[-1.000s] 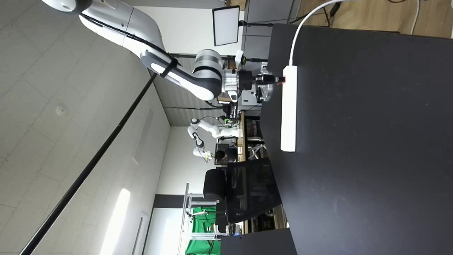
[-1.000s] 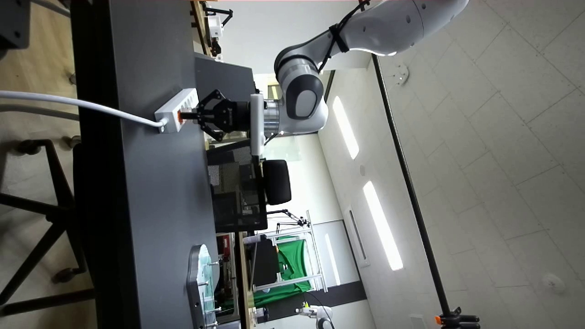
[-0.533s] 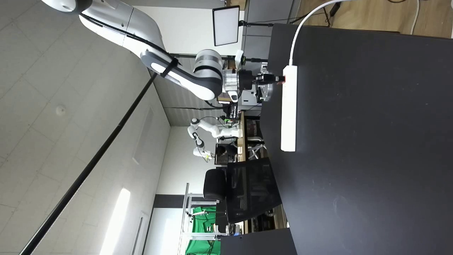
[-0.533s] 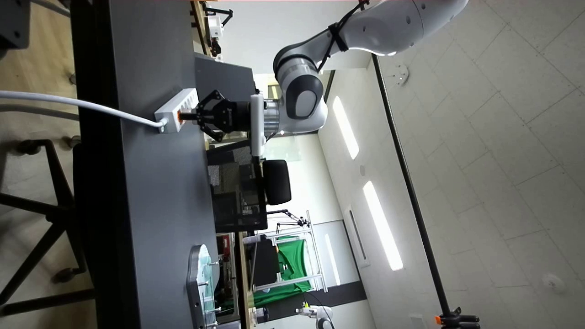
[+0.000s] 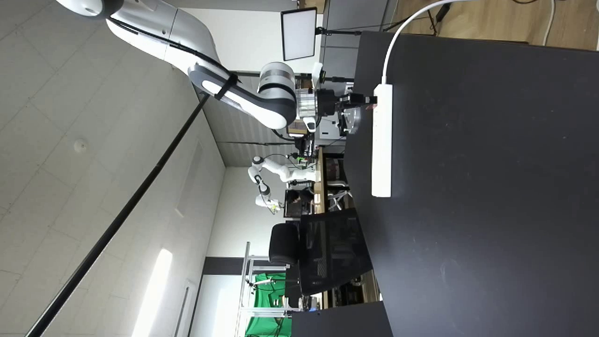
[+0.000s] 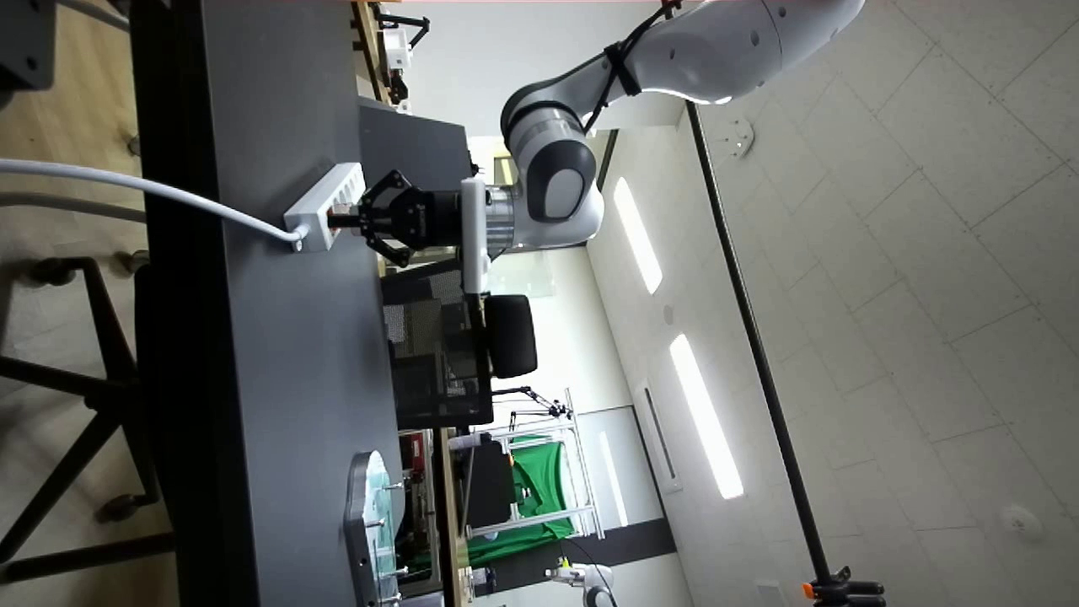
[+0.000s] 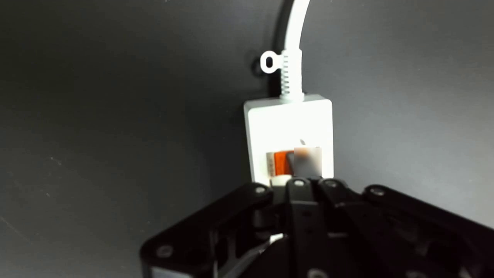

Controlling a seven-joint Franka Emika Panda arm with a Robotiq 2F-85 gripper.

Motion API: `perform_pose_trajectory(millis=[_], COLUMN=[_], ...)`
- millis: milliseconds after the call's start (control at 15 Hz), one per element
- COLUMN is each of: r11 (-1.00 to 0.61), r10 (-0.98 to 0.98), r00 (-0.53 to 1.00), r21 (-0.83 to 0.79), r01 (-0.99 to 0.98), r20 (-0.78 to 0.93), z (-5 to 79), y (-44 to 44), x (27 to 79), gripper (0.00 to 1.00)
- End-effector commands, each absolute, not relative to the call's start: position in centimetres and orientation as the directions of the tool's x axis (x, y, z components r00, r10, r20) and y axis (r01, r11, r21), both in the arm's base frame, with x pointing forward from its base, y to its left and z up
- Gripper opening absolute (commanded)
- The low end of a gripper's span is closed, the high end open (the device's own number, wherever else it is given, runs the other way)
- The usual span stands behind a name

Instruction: Press the switch on the adapter

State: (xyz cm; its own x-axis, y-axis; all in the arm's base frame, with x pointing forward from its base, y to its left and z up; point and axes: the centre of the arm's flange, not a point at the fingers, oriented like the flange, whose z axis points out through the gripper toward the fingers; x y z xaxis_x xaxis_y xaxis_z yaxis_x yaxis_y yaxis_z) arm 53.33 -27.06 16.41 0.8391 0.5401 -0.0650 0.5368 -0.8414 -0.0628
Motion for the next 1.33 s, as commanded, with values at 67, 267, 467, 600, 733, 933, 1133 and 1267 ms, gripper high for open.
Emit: perform_pose_trajectory(millis=[67, 267, 467, 600, 733, 933, 1133, 1267], r11=[-0.859, -0.86, -0.852, -0.844, -0.828, -0.792, -0.746, -0.725], r10=[0.511, 0.51, 0.517, 0.523, 0.534, 0.559, 0.583, 0.587], r00=[0.858, 0.859, 0.856, 0.852, 0.846, 0.829, 0.813, 0.81], r21=[-0.059, -0.009, 0.081, 0.145, 0.204, 0.295, 0.388, 0.438], r01=[0.508, 0.51, 0.516, 0.517, 0.522, 0.534, 0.541, 0.531], r20=[-0.057, -0.037, -0.01, 0.004, 0.005, -0.001, -0.012, -0.011], z=[14.4, 13.8, 13.5, 13.3, 13.1, 12.7, 12.1, 12.0], y=[-26.9, -26.1, -25.0, -24.3, -23.3, -21.7, -20.7, -20.1], x=[52.5, 51.7, 50.6, 49.7, 48.8, 47.7, 46.9, 46.6], gripper=[0.0, 0.0, 0.0, 0.0, 0.0, 0.0, 0.0, 0.0])
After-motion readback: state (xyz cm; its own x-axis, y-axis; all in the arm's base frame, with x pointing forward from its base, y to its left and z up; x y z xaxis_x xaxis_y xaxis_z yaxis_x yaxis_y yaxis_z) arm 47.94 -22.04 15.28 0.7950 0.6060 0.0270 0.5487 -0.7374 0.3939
